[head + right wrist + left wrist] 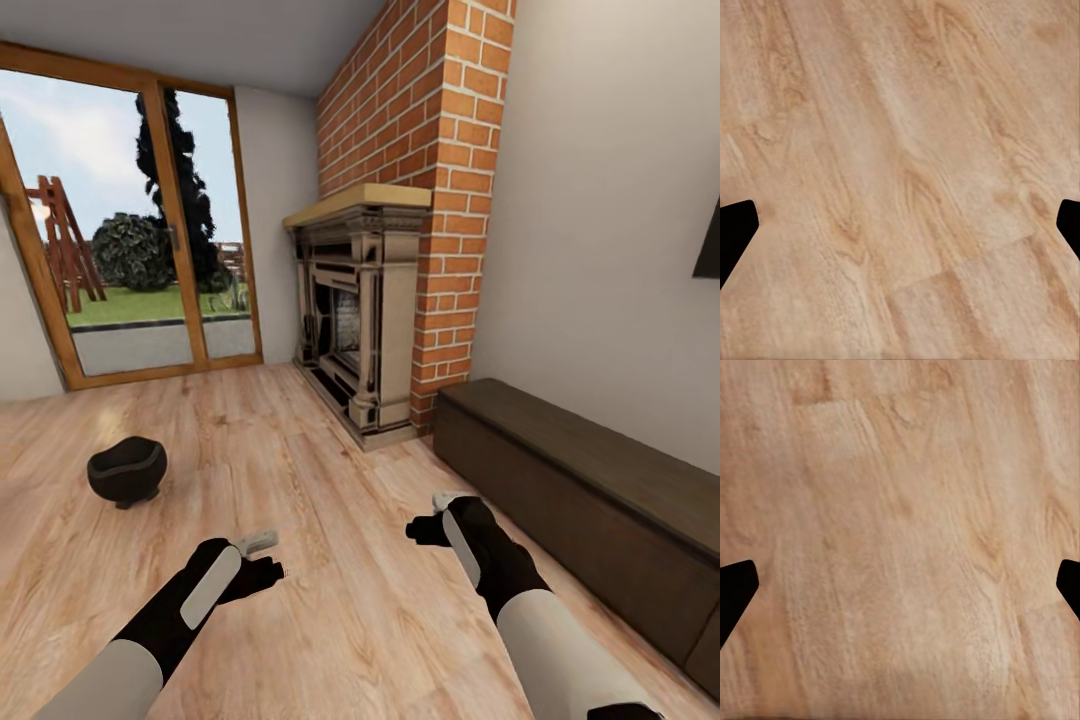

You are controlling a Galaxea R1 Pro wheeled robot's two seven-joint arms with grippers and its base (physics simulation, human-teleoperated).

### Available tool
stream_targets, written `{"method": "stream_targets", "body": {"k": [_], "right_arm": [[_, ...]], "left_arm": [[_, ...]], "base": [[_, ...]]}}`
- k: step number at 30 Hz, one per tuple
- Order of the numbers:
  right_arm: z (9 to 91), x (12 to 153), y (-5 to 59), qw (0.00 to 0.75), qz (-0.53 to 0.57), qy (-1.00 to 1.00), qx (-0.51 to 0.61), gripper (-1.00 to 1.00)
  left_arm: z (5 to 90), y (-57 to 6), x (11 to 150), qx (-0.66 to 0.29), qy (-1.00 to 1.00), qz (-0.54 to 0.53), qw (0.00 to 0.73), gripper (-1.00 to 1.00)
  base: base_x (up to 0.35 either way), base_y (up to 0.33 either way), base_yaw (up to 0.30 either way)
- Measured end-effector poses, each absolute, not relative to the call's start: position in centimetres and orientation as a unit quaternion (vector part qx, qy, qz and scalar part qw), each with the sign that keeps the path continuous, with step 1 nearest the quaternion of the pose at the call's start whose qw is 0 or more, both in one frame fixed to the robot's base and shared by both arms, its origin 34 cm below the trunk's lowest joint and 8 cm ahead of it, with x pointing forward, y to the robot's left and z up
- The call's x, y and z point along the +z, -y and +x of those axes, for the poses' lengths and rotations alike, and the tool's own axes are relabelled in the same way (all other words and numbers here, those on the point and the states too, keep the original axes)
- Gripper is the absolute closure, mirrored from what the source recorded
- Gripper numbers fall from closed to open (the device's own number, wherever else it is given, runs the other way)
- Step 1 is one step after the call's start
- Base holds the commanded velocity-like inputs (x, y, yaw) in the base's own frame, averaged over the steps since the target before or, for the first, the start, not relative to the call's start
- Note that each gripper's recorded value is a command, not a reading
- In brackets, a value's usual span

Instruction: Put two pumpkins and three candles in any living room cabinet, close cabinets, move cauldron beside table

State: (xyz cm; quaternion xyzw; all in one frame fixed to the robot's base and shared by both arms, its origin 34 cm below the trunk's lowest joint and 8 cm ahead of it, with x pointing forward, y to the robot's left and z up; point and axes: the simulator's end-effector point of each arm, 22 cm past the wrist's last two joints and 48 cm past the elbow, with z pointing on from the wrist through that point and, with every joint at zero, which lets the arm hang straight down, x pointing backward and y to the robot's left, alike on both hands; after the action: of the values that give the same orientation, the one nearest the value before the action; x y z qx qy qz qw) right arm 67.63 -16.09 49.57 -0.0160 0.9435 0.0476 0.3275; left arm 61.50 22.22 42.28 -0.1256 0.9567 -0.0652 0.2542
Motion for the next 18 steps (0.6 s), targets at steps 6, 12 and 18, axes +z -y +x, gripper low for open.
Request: {"method": "stream_targets", "body": {"k": [6,12,18], "right_arm": [[67.6,49.1,16.1,0.324,-0.016,-0.945,0.048,-1.00],[67.1,47.7,16.1,0.309,-0.016,-0.950,0.047,-1.00],[66.6,46.5,16.1,0.296,-0.017,-0.954,0.046,-1.00]], "left_arm": [[61.3,-22.3,41.7,-0.064,-0.958,-0.127,0.248,-1.00],[61.0,-22.5,41.0,-0.062,-0.960,-0.130,0.240,-1.00],[61.0,-22.8,40.5,-0.064,-0.960,-0.138,0.235,-1.00]], "base": [[0.000,0.013,0.198],[0.004,0.092,0.176],[0.160,0.197,0.161]]}}
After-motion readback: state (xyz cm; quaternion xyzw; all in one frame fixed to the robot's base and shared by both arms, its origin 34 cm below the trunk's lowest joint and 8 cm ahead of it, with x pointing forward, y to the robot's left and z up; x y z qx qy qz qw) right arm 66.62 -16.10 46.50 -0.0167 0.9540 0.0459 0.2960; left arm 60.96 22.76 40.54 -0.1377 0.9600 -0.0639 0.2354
